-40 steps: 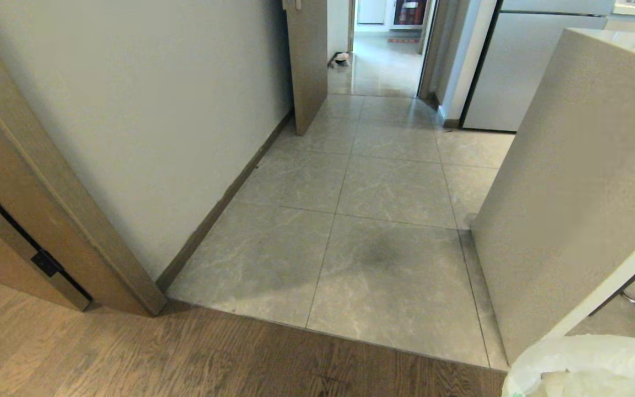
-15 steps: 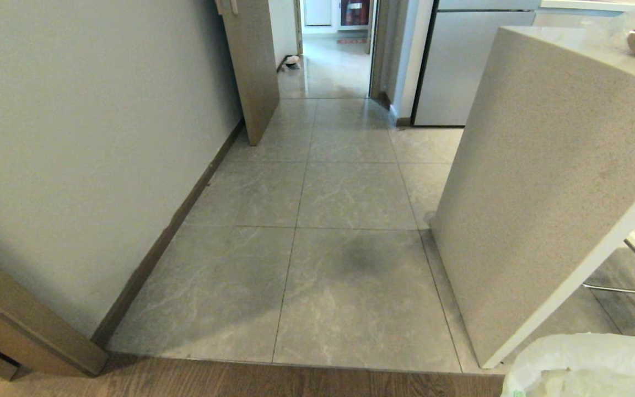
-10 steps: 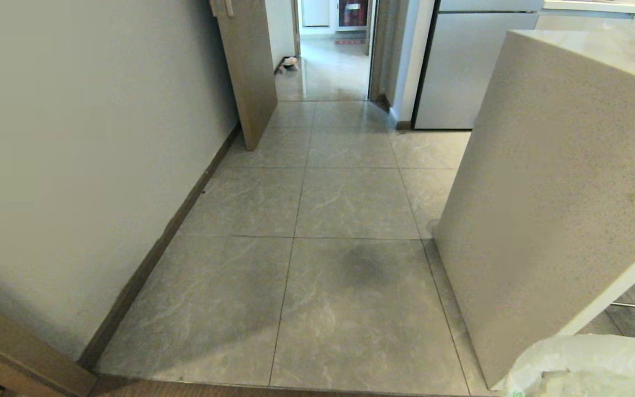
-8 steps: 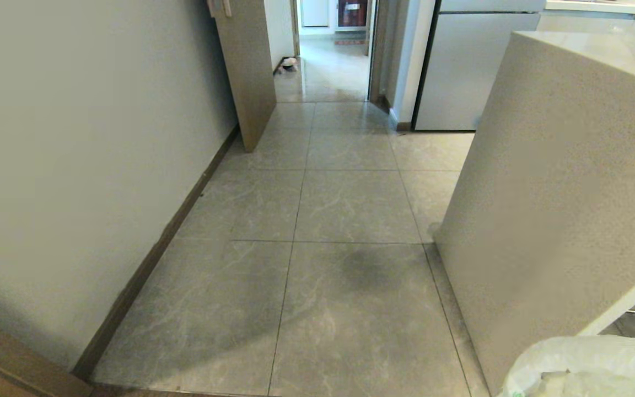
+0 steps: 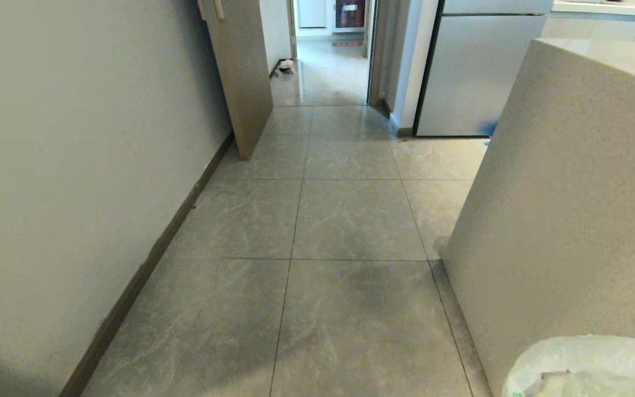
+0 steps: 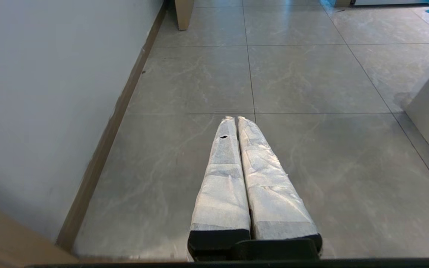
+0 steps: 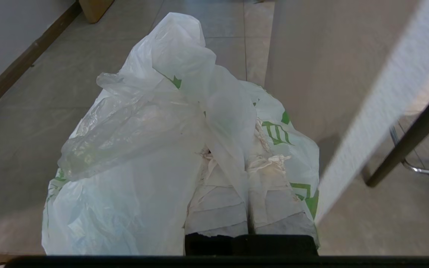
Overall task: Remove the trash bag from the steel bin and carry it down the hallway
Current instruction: Put the trash bag at the door
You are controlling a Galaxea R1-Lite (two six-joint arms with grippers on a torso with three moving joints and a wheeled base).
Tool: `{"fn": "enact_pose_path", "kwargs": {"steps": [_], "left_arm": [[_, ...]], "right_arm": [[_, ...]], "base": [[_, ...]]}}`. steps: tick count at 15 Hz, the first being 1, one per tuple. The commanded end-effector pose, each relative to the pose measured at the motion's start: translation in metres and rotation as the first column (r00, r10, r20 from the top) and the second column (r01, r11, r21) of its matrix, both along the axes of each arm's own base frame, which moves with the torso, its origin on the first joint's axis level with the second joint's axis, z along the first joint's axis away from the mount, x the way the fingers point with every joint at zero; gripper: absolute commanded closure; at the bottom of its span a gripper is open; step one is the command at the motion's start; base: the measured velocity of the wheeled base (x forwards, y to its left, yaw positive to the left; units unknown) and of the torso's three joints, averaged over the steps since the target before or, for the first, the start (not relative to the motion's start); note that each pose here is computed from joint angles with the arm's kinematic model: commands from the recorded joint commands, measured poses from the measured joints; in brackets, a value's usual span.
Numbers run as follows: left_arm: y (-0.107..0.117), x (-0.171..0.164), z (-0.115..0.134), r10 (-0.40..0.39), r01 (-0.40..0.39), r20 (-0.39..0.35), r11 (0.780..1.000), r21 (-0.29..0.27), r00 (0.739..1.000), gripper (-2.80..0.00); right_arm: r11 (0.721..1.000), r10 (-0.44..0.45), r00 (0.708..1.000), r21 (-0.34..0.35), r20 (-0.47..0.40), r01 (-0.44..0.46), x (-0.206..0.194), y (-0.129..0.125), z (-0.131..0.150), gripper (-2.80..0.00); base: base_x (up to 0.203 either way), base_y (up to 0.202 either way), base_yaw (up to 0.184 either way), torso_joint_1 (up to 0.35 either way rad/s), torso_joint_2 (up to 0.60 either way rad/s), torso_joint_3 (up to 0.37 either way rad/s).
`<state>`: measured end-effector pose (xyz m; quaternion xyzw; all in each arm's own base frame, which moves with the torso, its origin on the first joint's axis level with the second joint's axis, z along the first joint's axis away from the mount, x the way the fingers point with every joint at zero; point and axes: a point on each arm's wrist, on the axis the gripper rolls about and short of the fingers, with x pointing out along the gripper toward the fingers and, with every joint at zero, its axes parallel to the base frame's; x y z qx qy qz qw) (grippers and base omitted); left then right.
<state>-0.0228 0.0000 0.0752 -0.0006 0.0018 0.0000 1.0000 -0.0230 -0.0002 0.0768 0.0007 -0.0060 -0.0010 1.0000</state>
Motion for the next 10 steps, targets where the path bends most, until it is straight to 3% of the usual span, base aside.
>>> {"fn": "enact_pose_path", "kwargs": {"steps": [1, 10], "left_arm": [[0.0, 0.0, 0.0, 0.0, 0.0, 0.001, 1.0, 0.0, 1.0, 0.0], [0.0, 0.0, 0.0, 0.0, 0.0, 0.001, 1.0, 0.0, 1.0, 0.0]], "right_arm": [[1.0, 0.0, 1.0, 0.0, -0.001, 0.0, 0.0001, 0.0, 0.0, 0.0], [1.0, 0.0, 1.0, 0.0, -0.001, 0.0, 0.0001, 0.0, 0.0, 0.0]], "base": [[0.18, 0.0, 0.0, 0.002, 0.0, 0.006], [0.179, 0.0, -0.003, 0.003, 0.0, 0.001]]}}
